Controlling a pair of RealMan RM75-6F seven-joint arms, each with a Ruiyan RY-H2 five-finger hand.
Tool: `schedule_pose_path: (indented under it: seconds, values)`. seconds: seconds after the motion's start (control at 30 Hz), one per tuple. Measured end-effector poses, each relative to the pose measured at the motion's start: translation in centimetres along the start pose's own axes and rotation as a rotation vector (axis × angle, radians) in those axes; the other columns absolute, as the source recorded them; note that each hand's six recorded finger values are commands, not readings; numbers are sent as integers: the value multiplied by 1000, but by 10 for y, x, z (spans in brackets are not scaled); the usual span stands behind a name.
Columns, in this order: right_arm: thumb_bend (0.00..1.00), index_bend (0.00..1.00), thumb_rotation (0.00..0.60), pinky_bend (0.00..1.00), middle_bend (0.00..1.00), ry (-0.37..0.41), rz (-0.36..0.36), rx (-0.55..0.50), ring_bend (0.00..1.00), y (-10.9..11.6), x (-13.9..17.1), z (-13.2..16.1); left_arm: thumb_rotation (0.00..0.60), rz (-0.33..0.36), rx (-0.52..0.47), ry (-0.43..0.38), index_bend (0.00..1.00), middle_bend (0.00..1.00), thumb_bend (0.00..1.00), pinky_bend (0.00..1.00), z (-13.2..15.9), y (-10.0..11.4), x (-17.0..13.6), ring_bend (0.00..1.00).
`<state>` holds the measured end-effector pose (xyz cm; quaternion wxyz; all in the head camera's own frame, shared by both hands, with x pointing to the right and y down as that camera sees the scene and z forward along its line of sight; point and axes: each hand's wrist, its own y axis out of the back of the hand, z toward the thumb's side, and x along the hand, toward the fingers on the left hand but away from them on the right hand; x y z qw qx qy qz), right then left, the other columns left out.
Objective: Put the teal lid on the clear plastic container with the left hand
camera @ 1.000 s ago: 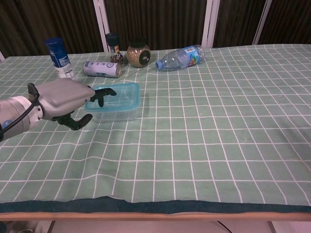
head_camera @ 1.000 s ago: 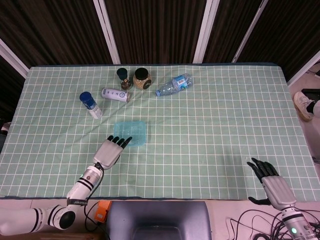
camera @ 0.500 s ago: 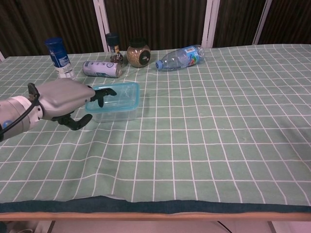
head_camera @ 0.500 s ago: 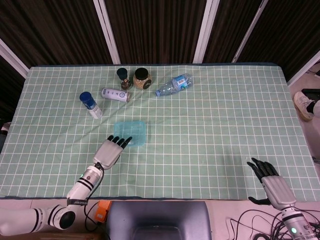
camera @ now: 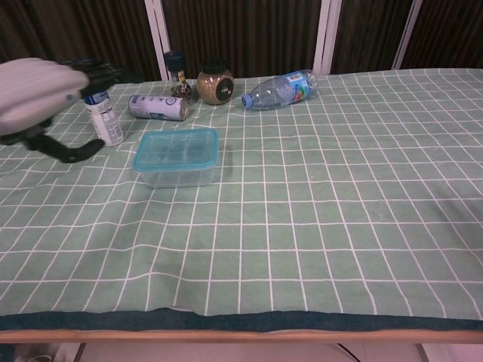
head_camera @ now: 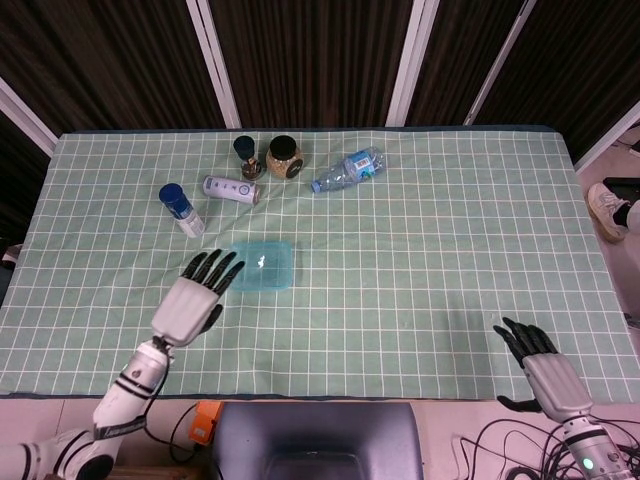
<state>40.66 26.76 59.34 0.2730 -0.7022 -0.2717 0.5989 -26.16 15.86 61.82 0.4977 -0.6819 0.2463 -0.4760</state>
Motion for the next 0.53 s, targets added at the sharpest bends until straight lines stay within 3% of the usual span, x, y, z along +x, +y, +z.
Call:
schedule_pose_path:
  seconds: [0.2,0.3,0.4,0.53]
  values:
    - [293,0,600,0,0,5,4,34,0,-5,1,6,600,85,-110,206,0,0,380,19,-64,-17,-89,0]
    - [293,0,600,0,0,7,1,55,0,-8,1,10,600,63,-132,299,0,0,369,15,-95,-37,-137,0]
    - [293,0,600,0,0,7,-11,61,0,-8,1,13,600,33,-122,333,0,0,364,14,-108,-46,-161,0]
    - [293,0,600,0,0,-8,-22,57,0,-6,1,10,600,19,-134,344,0,0,364,13,-105,-46,-168,0]
